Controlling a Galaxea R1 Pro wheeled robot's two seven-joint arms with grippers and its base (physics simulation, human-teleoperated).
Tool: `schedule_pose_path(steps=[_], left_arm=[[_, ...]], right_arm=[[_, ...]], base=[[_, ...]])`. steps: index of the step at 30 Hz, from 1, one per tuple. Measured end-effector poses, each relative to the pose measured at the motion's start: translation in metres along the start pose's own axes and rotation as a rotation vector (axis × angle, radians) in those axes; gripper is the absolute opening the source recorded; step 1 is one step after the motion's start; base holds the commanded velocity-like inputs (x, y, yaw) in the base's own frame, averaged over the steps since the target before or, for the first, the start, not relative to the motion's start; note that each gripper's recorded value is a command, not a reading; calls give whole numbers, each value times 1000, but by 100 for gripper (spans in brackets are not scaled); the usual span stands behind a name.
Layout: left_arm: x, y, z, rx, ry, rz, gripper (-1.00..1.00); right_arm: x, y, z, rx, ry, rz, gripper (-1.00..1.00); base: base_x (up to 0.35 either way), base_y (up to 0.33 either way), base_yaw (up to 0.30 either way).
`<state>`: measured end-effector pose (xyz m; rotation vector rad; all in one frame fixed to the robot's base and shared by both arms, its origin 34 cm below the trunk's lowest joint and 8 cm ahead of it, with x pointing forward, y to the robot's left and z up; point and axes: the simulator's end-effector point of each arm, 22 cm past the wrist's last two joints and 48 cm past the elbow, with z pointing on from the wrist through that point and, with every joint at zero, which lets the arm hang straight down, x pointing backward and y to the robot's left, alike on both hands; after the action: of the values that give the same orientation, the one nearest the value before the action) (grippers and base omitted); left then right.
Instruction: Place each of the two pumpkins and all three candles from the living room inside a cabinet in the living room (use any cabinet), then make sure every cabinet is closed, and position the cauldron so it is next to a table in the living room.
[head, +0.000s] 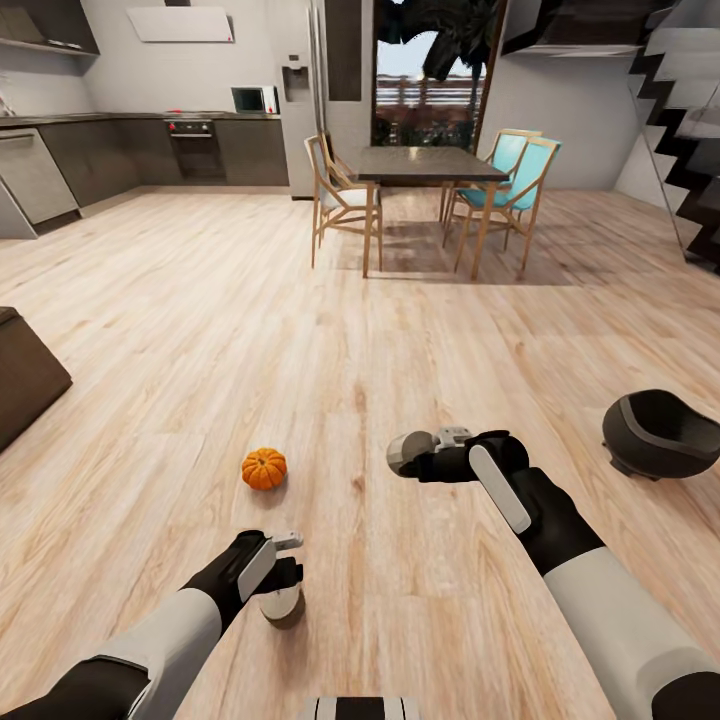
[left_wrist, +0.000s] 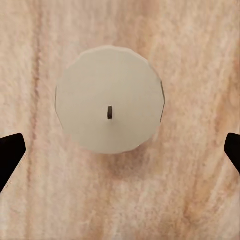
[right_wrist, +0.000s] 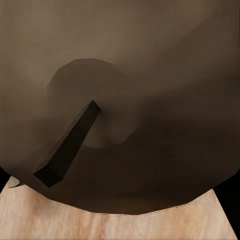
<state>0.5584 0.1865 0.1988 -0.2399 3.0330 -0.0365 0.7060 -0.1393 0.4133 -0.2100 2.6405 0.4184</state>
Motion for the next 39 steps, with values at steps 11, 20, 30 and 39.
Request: schedule_pose_path(steps=[11, 20, 30, 39], left_arm=[[0, 0, 0, 0, -1, 0, 100], [8, 10, 14, -15, 26, -6, 100], [23, 14, 32, -22, 66, -7, 100], [27, 13, 38, -22, 77, -7, 100]], right_arm=[[0, 0, 0, 0, 0, 0, -100], [11, -4, 15, -2, 27, 9, -100], [27, -10, 35, -5, 66, 22, -100], [32, -12, 41, -6, 77, 27, -100]], base=[[11, 3, 0], [0, 0, 0], [0, 0, 0], [0, 0, 0]])
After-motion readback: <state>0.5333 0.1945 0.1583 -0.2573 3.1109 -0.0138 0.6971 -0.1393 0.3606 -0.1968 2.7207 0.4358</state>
